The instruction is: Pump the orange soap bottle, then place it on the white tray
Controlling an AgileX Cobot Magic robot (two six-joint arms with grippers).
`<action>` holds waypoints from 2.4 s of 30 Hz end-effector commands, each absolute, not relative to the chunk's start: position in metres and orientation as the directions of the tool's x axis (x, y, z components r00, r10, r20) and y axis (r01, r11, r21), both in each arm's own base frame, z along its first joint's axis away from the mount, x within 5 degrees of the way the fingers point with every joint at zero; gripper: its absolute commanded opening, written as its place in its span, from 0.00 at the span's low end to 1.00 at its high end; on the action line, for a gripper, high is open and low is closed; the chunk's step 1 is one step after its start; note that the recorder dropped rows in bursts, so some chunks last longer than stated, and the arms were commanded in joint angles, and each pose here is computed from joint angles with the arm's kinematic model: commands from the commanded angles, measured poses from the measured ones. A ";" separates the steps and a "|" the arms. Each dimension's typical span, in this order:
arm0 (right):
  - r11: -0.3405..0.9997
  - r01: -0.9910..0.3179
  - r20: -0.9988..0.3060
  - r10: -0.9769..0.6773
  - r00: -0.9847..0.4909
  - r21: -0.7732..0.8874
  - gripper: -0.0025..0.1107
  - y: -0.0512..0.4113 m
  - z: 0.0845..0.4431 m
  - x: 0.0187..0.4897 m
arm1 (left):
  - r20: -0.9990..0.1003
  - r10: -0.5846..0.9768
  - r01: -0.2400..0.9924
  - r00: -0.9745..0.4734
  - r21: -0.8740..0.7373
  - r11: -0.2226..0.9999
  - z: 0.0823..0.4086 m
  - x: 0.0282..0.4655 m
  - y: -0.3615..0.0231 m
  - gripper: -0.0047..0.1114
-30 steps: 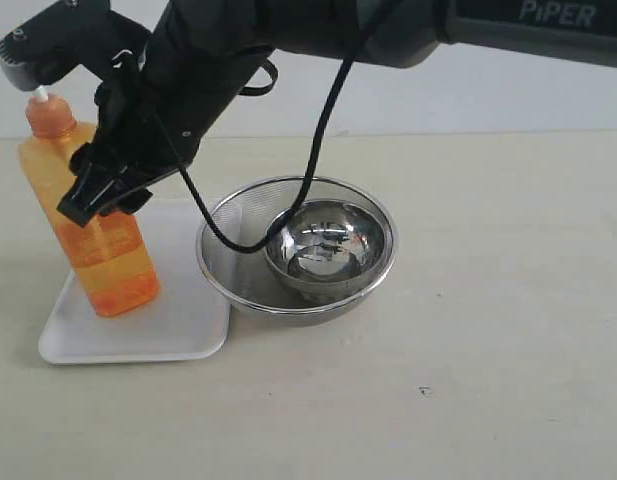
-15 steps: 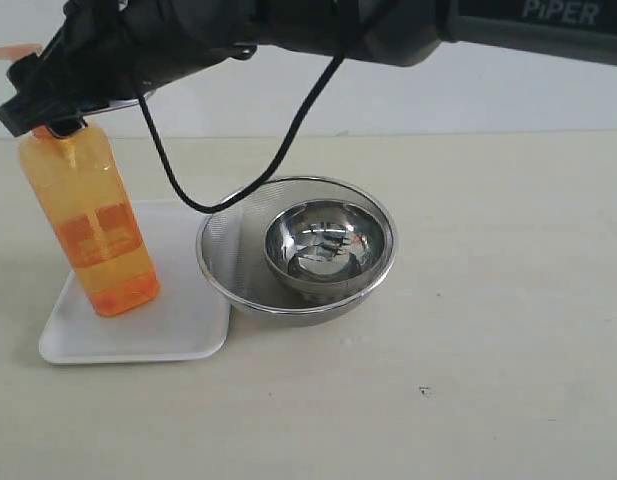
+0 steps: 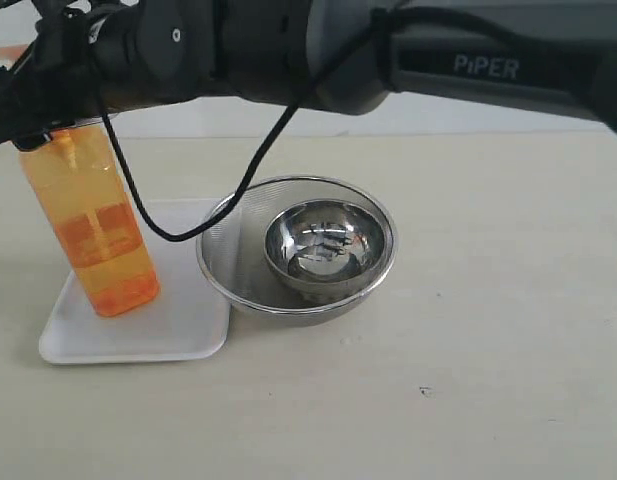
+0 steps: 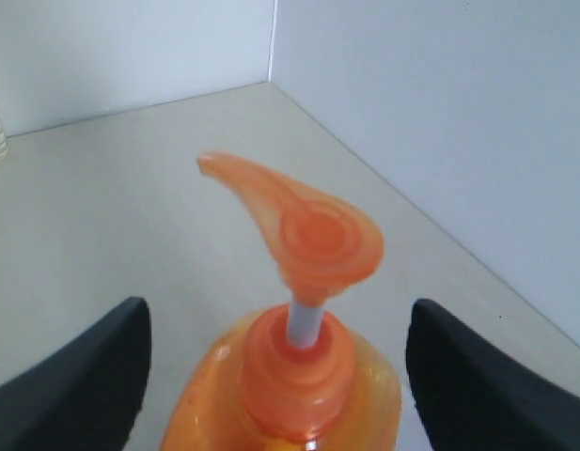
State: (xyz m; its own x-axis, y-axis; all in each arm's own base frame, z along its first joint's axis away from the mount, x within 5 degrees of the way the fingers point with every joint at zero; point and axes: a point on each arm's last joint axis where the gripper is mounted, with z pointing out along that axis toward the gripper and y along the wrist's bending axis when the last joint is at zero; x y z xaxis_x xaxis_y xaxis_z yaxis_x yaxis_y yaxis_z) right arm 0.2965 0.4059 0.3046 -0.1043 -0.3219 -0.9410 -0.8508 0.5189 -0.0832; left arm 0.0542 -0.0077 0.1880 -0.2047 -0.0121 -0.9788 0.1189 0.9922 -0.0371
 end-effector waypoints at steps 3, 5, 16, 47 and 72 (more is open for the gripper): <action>0.532 -0.843 -0.953 -0.289 -0.095 -0.078 0.63 0.413 0.299 0.297 | -0.978 -0.017 0.119 -0.207 -0.042 0.992 0.187 0.054 -0.008 0.08; 0.539 -0.839 -0.956 -0.280 -0.090 -0.078 0.63 0.414 0.298 0.299 | -0.978 -0.017 0.119 -0.207 -0.042 0.992 0.187 0.054 -0.008 0.08; 0.553 -0.830 -0.961 -0.262 -0.086 -0.076 0.48 0.417 0.291 0.302 | -0.978 -0.017 0.119 -0.207 -0.042 0.992 0.187 0.054 -0.008 0.08; 0.572 -0.819 -0.961 -0.247 -0.125 -0.041 0.57 0.421 0.274 0.307 | -0.978 -0.017 0.119 -0.207 -0.042 0.992 0.187 0.054 -0.008 0.08; 0.591 -0.806 -0.967 -0.217 -0.130 -0.024 0.02 0.424 0.265 0.311 | -0.978 -0.017 0.119 -0.207 -0.042 0.992 0.187 0.054 -0.008 0.08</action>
